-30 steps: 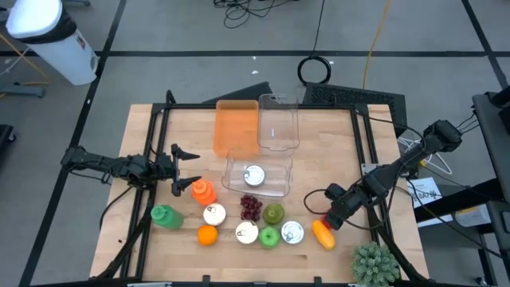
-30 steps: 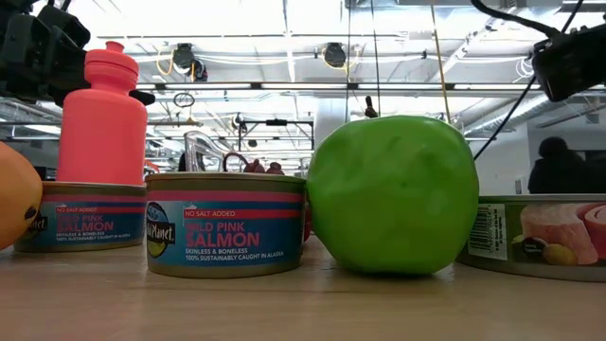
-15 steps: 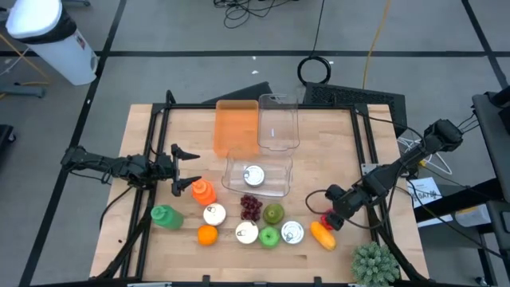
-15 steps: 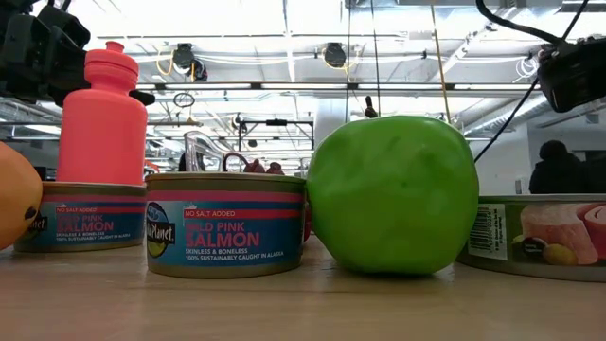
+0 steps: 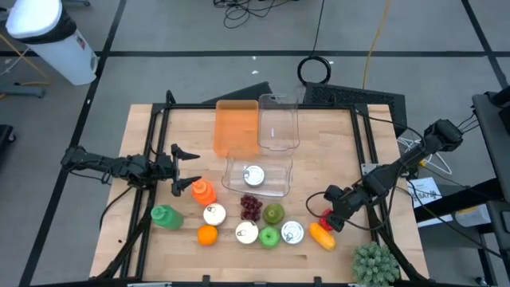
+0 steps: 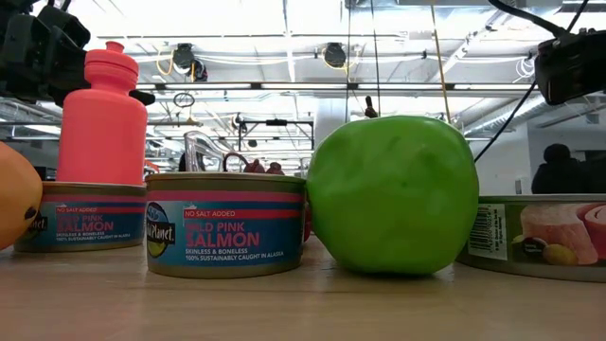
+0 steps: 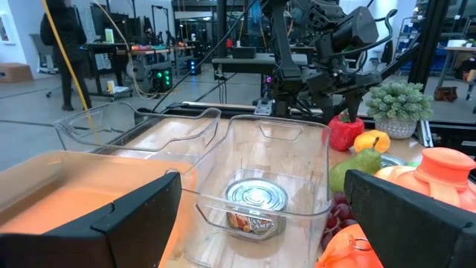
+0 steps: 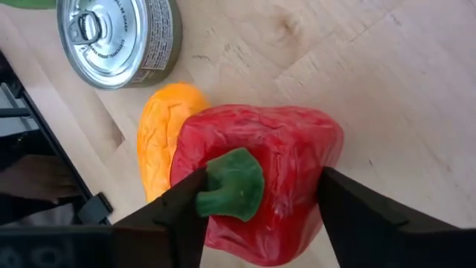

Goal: Pick & Place Food Item
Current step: Put the bell pepper into the top transparent bin

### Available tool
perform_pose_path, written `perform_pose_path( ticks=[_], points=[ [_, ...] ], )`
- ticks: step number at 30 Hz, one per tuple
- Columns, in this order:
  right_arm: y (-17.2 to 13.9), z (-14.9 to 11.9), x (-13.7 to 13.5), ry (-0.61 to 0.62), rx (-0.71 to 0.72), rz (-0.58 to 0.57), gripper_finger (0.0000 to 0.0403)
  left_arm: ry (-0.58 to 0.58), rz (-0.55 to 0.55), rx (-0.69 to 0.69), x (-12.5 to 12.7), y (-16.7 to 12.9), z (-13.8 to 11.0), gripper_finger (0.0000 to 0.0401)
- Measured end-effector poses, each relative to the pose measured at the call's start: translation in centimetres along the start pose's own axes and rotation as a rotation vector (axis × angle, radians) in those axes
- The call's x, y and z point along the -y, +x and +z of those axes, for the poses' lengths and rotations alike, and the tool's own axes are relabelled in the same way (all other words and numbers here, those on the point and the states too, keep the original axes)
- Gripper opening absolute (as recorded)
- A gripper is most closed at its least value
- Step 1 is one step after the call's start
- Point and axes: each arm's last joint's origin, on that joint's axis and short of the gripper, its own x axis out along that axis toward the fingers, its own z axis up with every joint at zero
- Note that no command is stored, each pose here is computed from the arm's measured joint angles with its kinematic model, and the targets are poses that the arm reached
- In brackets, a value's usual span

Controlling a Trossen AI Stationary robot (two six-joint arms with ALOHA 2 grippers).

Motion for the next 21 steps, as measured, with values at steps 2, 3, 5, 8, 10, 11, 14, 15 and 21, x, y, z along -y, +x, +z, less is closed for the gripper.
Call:
perform_pose_path(
  ticks=[2,3,5,8,10,11,14,15,21],
  points=[
    [0.0,0.0,0.0,-0.002,0.001,0.003,0.021,0.0,0.0,0.0,0.0,0.0,0.0,0.0392],
    [0.0,0.0,-0.1,-0.003,0.001,0.006,0.0209,0.0,0.0,0.0,0.0,0.0,0.0,0.0392],
    [-0.1,0.0,0.0,-0.003,0.008,0.009,0.0209,0.0,0.0,0.001,0.0,0.0,0.0,0.0392],
    [-0.5,0.1,0.1,-0.008,0.039,0.024,0.0208,0.0,0.0,0.0,0.0,0.0,0.0,0.0392],
    [-1.0,0.2,0.2,-0.007,0.069,0.041,0.0207,0.0,0.0,0.0,0.0,0.0,0.0,0.0392],
    [-1.3,0.2,0.3,-0.007,0.083,0.047,0.0206,0.0,0.0,0.0,0.0,0.0,0.0,0.0392],
    [-2.2,0.2,0.6,-0.022,0.139,0.069,0.0204,0.0,0.0,0.0,0.0,0.0,0.0,0.0392],
    [-2.5,0.3,0.6,-0.024,0.162,0.085,0.0203,0.0,0.0,0.0,0.0,0.0,0.0,0.0392],
    [-4.0,0.7,1.2,-0.041,0.272,0.113,0.0176,0.0,0.0,0.001,0.0,0.0,0.0,0.0392]
  ],
)
